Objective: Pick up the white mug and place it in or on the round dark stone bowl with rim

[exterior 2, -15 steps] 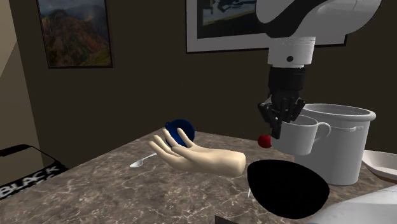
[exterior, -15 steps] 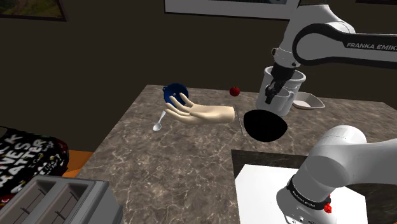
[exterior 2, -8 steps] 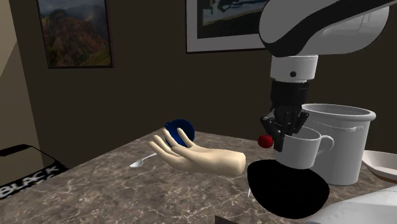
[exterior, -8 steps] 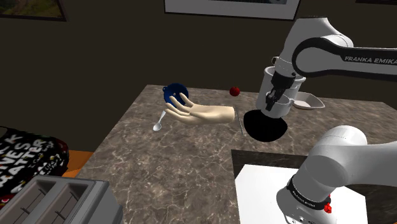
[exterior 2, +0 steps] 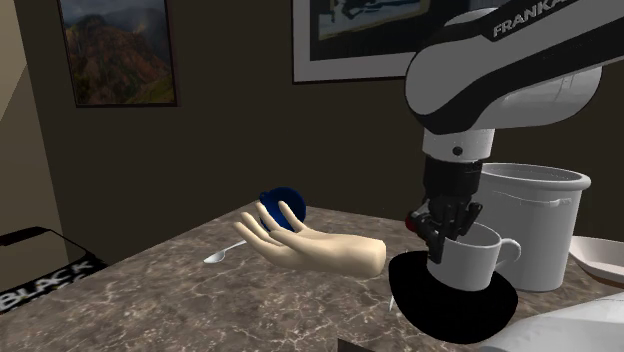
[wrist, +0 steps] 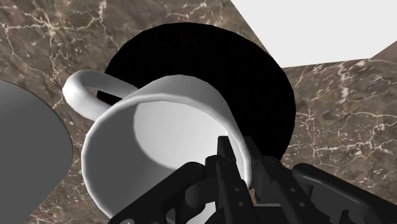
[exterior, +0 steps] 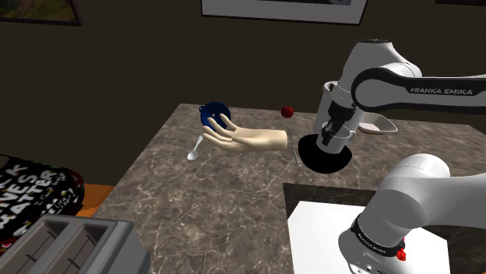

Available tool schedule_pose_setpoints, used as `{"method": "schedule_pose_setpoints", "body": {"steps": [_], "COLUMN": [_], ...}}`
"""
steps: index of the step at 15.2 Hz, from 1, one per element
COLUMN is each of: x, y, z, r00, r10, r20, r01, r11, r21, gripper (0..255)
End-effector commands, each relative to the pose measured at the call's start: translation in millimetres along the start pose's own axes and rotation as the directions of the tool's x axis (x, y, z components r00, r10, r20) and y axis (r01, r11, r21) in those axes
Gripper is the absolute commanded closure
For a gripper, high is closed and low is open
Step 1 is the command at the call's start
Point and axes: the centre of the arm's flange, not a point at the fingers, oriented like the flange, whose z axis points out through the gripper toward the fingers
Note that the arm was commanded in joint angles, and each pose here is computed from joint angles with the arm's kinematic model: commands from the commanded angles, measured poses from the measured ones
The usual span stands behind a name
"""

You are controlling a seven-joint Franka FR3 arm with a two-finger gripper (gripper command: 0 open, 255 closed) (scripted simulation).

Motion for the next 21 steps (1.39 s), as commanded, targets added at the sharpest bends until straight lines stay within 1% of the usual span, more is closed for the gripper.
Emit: {"method": "schedule_pose_setpoints", "body": {"steps": [1, 8, 9, 14, 18, 21], "x": [-0.1, -0.1, -0.1, -0.1, -0.1, -0.1], "y": [-0.9, -0.9, -0.9, -0.9, -0.9, -0.9], "z": [6.3, 6.3, 6.2, 6.2, -43.7, -43.7], "r00": [1.000, 1.000, 1.000, 1.000, 1.000, 1.000], "r10": [0.000, 0.000, 0.000, 0.000, 0.000, 0.000], "r20": [-0.001, -0.001, -0.001, -0.001, -0.001, -0.001], "r01": [0.000, 0.000, 0.000, 0.000, 0.000, 0.000], "r11": [1.000, 1.000, 1.000, 1.000, 1.000, 1.000], "r21": [0.000, 0.000, 0.000, 0.000, 0.000, 0.000], "gripper": [255, 255, 0, 0, 0, 0]}}
